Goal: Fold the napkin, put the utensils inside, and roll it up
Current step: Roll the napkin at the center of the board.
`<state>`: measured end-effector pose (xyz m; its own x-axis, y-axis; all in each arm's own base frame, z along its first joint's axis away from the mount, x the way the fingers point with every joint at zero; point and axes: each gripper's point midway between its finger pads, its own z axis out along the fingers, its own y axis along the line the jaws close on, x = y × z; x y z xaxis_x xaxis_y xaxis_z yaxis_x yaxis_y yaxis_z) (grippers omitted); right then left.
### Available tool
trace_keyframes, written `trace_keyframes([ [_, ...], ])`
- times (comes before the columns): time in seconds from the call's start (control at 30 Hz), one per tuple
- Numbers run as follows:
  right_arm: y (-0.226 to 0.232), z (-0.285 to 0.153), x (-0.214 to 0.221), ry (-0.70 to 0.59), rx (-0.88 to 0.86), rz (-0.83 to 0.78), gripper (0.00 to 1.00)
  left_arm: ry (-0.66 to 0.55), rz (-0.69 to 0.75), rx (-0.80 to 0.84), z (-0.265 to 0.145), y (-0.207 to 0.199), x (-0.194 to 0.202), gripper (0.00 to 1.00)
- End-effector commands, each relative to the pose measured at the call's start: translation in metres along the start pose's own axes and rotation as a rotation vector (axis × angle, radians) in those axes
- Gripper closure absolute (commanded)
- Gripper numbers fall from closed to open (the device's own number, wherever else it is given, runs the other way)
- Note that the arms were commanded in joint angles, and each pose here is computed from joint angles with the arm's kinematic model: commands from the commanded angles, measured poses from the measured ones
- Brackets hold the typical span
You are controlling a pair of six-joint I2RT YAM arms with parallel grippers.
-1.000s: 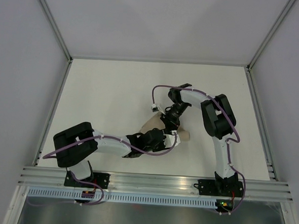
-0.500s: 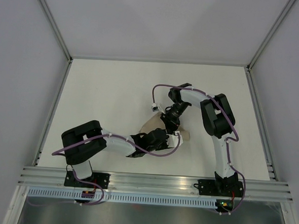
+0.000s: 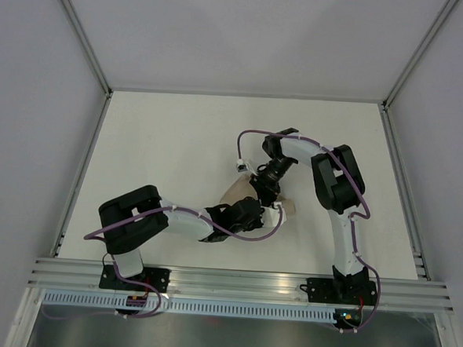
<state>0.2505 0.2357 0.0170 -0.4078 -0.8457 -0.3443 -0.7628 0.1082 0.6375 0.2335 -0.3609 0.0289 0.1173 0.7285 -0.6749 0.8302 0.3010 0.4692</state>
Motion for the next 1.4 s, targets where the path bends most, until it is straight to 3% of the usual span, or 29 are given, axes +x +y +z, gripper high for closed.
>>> trace_keyframes([
  [0.0,-0.028,0.001,0.010,0.061,0.099,-0.091,0.55,0.035,-0.034,0.178,0.005,-0.036,0.014,0.98],
  [0.13,-0.022,-0.013,-0.003,0.003,0.152,-0.105,0.38,0.037,-0.068,0.228,0.003,-0.042,0.016,0.98],
  [0.23,-0.018,-0.031,-0.016,-0.060,0.206,-0.118,0.33,0.035,-0.091,0.261,0.003,-0.045,0.017,0.98],
  [0.47,-0.015,-0.074,-0.035,-0.201,0.346,-0.107,0.31,0.019,-0.192,0.300,0.005,-0.046,0.016,0.98],
  [0.8,-0.023,-0.140,-0.023,-0.424,0.470,-0.043,0.31,0.013,-0.388,0.411,0.003,-0.045,0.021,0.98],
  [0.93,-0.013,-0.173,-0.014,-0.505,0.610,-0.135,0.31,0.012,-0.487,0.481,0.001,-0.043,0.026,0.98],
  [1.13,0.007,-0.162,0.007,-0.492,0.731,-0.317,0.28,0.024,-0.630,0.586,0.000,-0.040,0.033,0.98],
  [1.37,0.014,-0.115,0.027,-0.388,0.804,-0.449,0.28,0.087,-0.726,0.697,0.005,-0.046,0.042,0.98],
])
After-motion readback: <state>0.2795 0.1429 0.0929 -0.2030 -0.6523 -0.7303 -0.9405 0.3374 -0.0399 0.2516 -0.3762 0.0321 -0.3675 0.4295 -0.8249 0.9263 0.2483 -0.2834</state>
